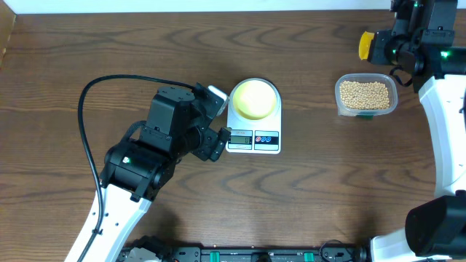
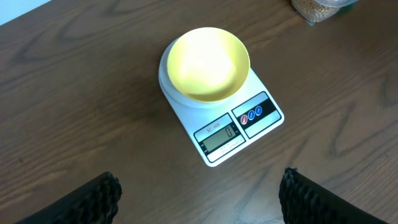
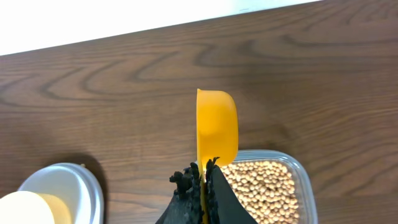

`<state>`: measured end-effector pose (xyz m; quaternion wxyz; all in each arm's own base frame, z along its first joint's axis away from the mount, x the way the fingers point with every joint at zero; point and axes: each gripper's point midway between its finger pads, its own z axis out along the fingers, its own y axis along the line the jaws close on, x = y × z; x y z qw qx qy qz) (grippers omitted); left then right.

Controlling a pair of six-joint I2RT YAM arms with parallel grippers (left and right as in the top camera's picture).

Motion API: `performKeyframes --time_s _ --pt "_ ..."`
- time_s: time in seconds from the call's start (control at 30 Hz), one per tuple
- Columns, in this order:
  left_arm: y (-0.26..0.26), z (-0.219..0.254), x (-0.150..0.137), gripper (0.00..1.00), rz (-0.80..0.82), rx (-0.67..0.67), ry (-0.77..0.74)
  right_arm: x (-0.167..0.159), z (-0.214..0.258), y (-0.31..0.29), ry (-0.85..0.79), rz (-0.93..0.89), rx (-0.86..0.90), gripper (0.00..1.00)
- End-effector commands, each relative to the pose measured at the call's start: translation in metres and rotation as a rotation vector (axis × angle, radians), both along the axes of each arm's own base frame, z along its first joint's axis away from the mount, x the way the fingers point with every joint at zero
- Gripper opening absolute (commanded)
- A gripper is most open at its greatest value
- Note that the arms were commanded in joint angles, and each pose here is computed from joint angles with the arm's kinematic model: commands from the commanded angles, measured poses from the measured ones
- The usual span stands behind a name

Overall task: Scoop item into bowl and weigh 50g on scale
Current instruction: 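Move the right gripper with the scoop forward over the soybean tub, then lower the yellow scoop into the soybeans with the right gripper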

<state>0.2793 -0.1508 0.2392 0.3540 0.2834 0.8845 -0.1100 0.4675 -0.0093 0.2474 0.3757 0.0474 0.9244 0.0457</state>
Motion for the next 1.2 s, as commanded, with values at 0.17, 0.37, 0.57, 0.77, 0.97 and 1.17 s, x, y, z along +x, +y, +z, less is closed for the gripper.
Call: performKeyframes --time_s 0.17,0.37,0.57,0.77,0.97,1.17 --pt "-0.001 -0.001 0.000 0.83 -0.011 0.000 0.005 -0.013 -0.011 -0.024 0.068 -0.085 -0.132 0.01" --pt "-0.001 -0.001 0.000 0.83 -0.011 0.000 0.005 -0.026 -0.021 -0.024 0.135 -0.081 -0.131 0.01" --pt "-0.001 -0.001 0.000 0.84 -0.011 0.000 0.005 -0.037 -0.030 -0.023 0.193 -0.077 -0.131 0.01" --pt "-0.001 -0.001 0.000 0.83 -0.011 0.000 0.005 -0.045 -0.036 -0.024 0.234 -0.071 -0.138 0.01" --pt "-0.001 -0.001 0.000 0.83 -0.011 0.000 0.005 -0.050 -0.056 -0.031 0.267 -0.085 -0.179 0.01" --pt "-0.001 -0.001 0.000 0.83 -0.011 0.000 0.005 -0.053 -0.076 -0.032 0.285 -0.087 -0.185 0.01"
